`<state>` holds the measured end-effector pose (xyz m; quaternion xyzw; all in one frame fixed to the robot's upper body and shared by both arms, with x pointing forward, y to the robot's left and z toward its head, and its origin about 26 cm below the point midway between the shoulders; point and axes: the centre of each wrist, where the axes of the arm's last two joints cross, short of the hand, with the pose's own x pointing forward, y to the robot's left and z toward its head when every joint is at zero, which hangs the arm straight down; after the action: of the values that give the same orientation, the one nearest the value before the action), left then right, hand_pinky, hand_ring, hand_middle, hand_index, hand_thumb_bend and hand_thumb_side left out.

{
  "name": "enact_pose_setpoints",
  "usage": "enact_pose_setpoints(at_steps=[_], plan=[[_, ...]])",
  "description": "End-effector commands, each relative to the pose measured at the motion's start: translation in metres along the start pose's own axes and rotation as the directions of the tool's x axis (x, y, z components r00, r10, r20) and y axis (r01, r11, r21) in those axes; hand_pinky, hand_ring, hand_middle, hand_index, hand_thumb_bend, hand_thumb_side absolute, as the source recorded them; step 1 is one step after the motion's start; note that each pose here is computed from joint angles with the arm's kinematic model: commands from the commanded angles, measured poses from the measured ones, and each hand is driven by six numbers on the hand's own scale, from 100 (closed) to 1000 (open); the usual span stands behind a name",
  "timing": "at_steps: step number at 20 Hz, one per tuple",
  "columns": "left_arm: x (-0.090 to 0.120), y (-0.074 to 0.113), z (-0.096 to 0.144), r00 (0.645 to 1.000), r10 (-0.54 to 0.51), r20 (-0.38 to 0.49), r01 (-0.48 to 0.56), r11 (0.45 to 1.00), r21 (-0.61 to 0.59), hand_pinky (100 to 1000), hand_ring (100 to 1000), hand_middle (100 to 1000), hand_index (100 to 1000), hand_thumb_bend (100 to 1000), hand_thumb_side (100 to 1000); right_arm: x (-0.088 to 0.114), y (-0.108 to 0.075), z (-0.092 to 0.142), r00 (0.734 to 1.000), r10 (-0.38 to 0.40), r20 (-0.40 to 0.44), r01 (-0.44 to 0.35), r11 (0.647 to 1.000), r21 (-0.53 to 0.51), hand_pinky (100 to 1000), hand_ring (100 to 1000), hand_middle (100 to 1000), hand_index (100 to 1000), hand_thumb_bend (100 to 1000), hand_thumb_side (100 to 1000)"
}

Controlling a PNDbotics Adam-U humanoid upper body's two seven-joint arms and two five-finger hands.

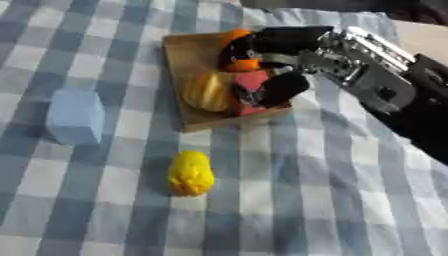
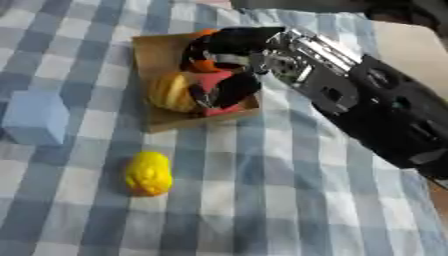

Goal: Pick up objects on the table and place them in the box.

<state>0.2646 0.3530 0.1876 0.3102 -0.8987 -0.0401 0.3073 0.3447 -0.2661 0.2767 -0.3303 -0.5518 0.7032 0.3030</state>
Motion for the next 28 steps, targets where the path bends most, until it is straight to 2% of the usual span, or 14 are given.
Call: enact_pose_setpoints(at_steps=[1,3,6,7,8,10,12,14,16,21,25,28], plan=[[0.004,0.003,-0.006,1.000,-0.004,0.026,0.004,1.000,-0.004,856,729,730,758,318,605,-0.003,-0.011,0.005,1.000,0.020,-0.017,-0.020,0.999,-0.042,814,901,895,888,100,585],[0.004,0.003,-0.006,1.000,-0.004,0.025,0.004,1.000,-0.003,856,729,730,758,318,605,-0.002,-0.012,0.006,1.000,0.011,-0.011,-0.012,0.998,-0.060,810,893,889,886,100,555],[0.004,0.003,-0.006,1.000,-0.006,0.024,0.006,1.000,-0.002,856,729,730,758,318,604,0.006,-0.021,0.013,1.000,-0.003,0.013,0.004,0.992,-0.126,800,874,877,883,100,461],[0.003,0.004,-0.005,1.000,-0.008,0.025,0.008,1.000,-0.002,857,729,730,758,318,604,0.011,-0.027,0.018,1.000,-0.005,0.027,0.009,0.987,-0.161,796,864,875,883,100,596],[0.003,0.004,-0.005,1.000,-0.010,0.025,0.010,1.000,-0.001,857,729,730,758,319,603,0.016,-0.033,0.023,0.999,-0.008,0.041,0.016,0.980,-0.198,793,856,866,882,100,383],[0.003,0.005,-0.005,1.000,-0.015,0.026,0.015,1.000,-0.001,857,730,730,759,319,602,0.026,-0.047,0.037,0.997,-0.011,0.072,0.031,0.959,-0.283,789,842,858,882,100,347],[0.003,0.006,-0.004,0.999,-0.021,0.024,0.021,1.000,-0.002,857,730,730,759,318,602,0.025,-0.056,0.048,0.995,-0.010,0.100,0.045,0.934,-0.354,787,830,852,881,100,294],[0.002,0.006,-0.003,0.999,-0.025,0.021,0.025,1.000,-0.002,857,730,731,759,319,602,0.021,-0.061,0.056,0.993,0.004,0.121,0.046,0.914,-0.403,780,813,841,874,100,279],[0.002,0.006,-0.002,0.999,-0.026,0.018,0.026,1.000,-0.002,857,730,731,760,319,602,0.016,-0.059,0.061,0.989,0.020,0.145,0.042,0.909,-0.414,774,800,833,872,100,289],[0.003,0.006,-0.004,0.999,-0.035,0.022,0.036,0.999,-0.030,858,732,734,771,322,602,0.003,-0.044,0.072,0.982,0.058,0.178,0.028,0.895,-0.445,770,783,820,867,100,231],[0.005,0.006,-0.009,0.996,-0.069,0.052,0.072,0.995,-0.066,859,735,736,797,331,593,-0.006,-0.031,0.080,0.983,0.040,0.180,0.055,0.869,-0.492,761,765,801,858,100,233],[0.007,0.006,-0.014,0.988,-0.132,0.076,0.141,0.981,-0.135,859,737,737,833,345,580,-0.011,-0.022,0.084,0.986,0.011,0.167,0.079,0.849,-0.523,755,755,796,855,100,220]])
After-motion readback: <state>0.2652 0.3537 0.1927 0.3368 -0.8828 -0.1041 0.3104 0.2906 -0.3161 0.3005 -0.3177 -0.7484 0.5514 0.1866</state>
